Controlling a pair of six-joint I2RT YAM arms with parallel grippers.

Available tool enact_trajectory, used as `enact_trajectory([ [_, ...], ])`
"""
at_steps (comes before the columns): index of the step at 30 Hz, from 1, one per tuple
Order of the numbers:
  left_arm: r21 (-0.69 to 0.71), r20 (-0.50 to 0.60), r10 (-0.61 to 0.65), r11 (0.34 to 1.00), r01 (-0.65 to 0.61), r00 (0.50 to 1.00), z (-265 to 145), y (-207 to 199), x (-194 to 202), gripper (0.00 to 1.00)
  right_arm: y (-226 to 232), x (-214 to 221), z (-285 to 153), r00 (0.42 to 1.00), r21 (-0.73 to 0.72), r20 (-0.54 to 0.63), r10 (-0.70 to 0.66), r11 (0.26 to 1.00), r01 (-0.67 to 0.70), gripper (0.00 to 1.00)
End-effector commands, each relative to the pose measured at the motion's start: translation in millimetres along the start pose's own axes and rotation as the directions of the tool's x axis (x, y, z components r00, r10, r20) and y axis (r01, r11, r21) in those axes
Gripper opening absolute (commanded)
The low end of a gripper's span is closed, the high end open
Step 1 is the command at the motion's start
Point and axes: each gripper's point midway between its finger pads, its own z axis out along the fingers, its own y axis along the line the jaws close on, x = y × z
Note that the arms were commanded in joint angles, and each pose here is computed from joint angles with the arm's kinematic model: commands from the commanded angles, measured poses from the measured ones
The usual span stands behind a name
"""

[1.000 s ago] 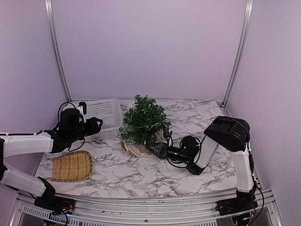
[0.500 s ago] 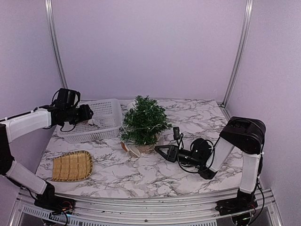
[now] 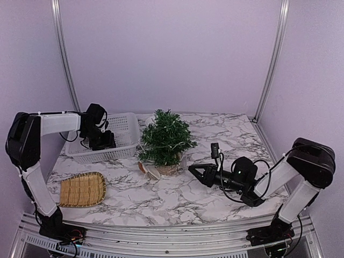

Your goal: Decorate the small christmas tree

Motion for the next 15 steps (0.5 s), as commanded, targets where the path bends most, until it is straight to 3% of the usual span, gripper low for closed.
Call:
enact_trajectory([
  [1, -0.034, -0.120, 0.011, 0.999, -0.015, 0.993, 15.3, 10.2, 20.8, 0.62, 0.0, -7.0, -2.8, 0.994, 0.062, -0.026, -0.104, 0.993, 0.105, 0.24],
  [9, -0.079, -0.193, 0.013, 0.996, -0.029, 0.981, 40.2, 21.2, 34.6, 0.61, 10.0, -32.8, -11.2, 0.983, 0.107, 0.007, -0.182, 0.978, 0.180, 0.25],
  [15, -0.067, -0.185, 0.015, 0.997, -0.028, 0.983, 43.2, 17.0, 27.2, 0.42, 8.8, -33.9, -11.9, 0.982, 0.120, 0.003, -0.189, 0.975, 0.187, 0.25],
])
